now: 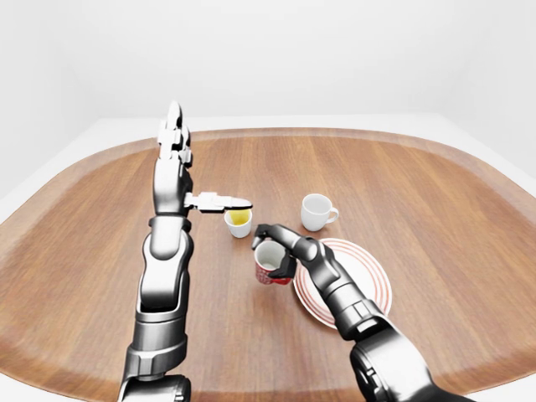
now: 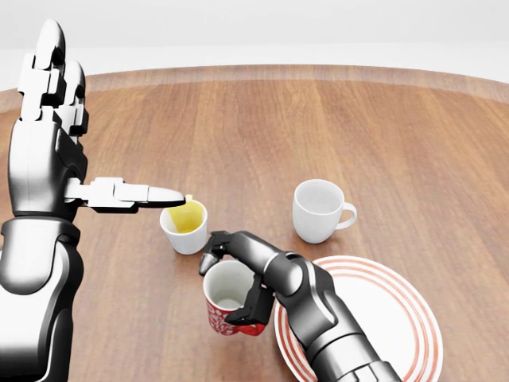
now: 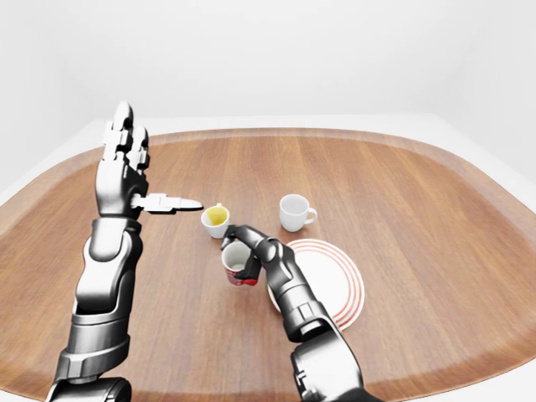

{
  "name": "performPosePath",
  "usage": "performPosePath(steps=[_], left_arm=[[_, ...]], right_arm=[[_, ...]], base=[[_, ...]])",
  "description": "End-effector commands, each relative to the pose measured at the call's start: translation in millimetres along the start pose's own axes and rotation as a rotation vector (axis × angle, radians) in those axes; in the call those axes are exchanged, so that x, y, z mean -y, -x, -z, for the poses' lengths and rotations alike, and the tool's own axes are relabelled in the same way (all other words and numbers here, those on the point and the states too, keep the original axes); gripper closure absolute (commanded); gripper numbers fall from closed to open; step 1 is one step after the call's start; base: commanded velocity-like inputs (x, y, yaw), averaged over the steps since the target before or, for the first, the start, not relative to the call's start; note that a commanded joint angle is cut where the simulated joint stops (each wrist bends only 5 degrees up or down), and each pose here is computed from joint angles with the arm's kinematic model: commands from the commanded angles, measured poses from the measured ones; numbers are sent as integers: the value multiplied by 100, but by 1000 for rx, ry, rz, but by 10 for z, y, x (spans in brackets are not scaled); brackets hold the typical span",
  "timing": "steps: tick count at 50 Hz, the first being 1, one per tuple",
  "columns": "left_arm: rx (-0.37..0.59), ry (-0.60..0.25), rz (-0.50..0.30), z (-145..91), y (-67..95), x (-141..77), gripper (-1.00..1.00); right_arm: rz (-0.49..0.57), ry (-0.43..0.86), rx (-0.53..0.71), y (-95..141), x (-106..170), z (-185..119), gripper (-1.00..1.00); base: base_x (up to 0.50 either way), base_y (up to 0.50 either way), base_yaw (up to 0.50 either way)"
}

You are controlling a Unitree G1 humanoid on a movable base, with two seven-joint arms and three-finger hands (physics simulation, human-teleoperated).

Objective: Pick up the red mug and put it on the plate

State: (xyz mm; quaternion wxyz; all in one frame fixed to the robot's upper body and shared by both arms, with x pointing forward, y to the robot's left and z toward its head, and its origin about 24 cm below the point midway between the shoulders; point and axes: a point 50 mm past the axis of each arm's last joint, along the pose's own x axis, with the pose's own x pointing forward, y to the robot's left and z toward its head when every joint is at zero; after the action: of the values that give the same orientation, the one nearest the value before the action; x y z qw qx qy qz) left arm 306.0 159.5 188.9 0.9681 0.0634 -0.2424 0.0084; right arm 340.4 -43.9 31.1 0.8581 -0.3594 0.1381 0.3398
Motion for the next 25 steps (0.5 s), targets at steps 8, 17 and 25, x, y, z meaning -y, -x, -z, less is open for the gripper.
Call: performPosePath(steps=[8, 17, 25], left_arm=[[9, 1, 5, -22, 1, 24, -100], [9, 2, 5, -21, 2, 25, -100], [17, 1, 5, -40, 1, 23, -100]], right_arm=[[31, 42, 3, 161, 143, 105, 100], [44, 54, -5, 243, 207, 175, 100], [56, 62, -20, 320, 255, 258, 100]], base=[[0, 0, 0], [0, 0, 0], [0, 0, 0]])
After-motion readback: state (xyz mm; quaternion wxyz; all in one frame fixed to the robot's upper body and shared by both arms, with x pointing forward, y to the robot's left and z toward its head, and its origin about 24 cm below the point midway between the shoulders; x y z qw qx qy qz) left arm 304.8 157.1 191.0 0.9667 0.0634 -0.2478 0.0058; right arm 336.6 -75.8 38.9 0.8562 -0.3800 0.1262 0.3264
